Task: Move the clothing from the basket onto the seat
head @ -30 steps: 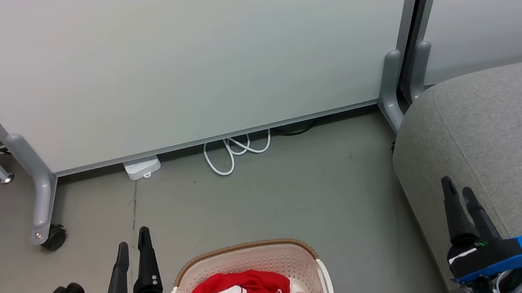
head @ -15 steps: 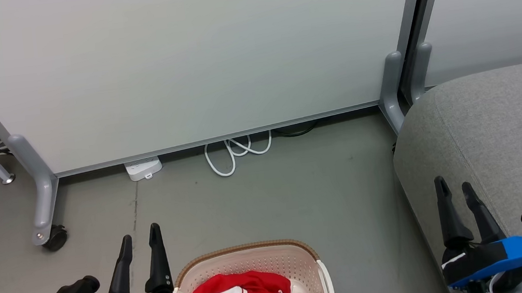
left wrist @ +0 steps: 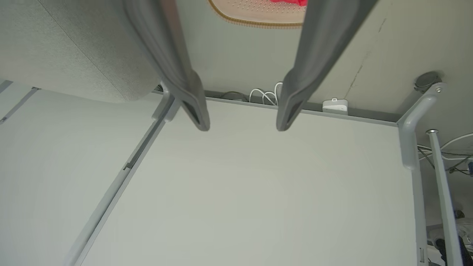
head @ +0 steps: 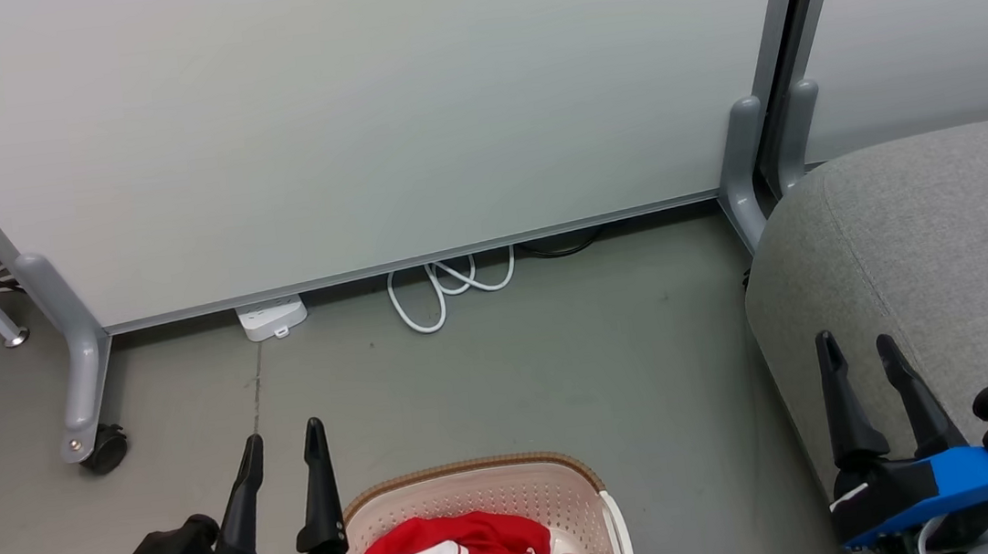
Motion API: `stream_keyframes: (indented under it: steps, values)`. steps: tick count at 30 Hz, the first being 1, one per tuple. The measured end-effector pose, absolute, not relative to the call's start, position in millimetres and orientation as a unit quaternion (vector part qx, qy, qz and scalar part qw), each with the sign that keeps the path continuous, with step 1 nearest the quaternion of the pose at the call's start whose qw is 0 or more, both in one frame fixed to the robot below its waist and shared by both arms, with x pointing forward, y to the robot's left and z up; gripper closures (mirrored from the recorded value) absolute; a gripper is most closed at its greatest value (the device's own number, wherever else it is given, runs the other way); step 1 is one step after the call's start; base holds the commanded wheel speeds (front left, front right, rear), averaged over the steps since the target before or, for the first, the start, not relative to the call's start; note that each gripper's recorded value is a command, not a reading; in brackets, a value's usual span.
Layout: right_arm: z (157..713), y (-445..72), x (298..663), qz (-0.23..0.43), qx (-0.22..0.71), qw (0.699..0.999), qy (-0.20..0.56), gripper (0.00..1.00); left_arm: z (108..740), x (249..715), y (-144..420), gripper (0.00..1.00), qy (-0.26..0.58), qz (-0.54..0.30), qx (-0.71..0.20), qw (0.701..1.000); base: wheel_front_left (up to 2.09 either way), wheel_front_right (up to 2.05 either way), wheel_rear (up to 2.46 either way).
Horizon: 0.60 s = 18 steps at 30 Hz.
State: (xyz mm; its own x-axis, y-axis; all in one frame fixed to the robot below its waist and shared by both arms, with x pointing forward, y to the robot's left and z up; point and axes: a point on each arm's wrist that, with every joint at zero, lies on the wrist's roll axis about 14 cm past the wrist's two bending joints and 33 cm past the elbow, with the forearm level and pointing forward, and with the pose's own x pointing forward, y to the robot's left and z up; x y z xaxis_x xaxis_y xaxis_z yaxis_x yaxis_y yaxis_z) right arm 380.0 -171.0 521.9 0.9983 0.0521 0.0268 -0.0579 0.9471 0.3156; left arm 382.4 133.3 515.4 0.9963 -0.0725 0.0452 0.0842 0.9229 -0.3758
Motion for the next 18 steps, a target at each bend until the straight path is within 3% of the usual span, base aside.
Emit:
stream_keyframes:
  steps: [18]
  values:
    - [530.8,-176.0,376.6,0.024,0.087,0.995,-0.028,0.0,522.2,381.5,133.8,0.0,-0.038,-0.034,-0.143,0.988,0.0,0.0,0.0]
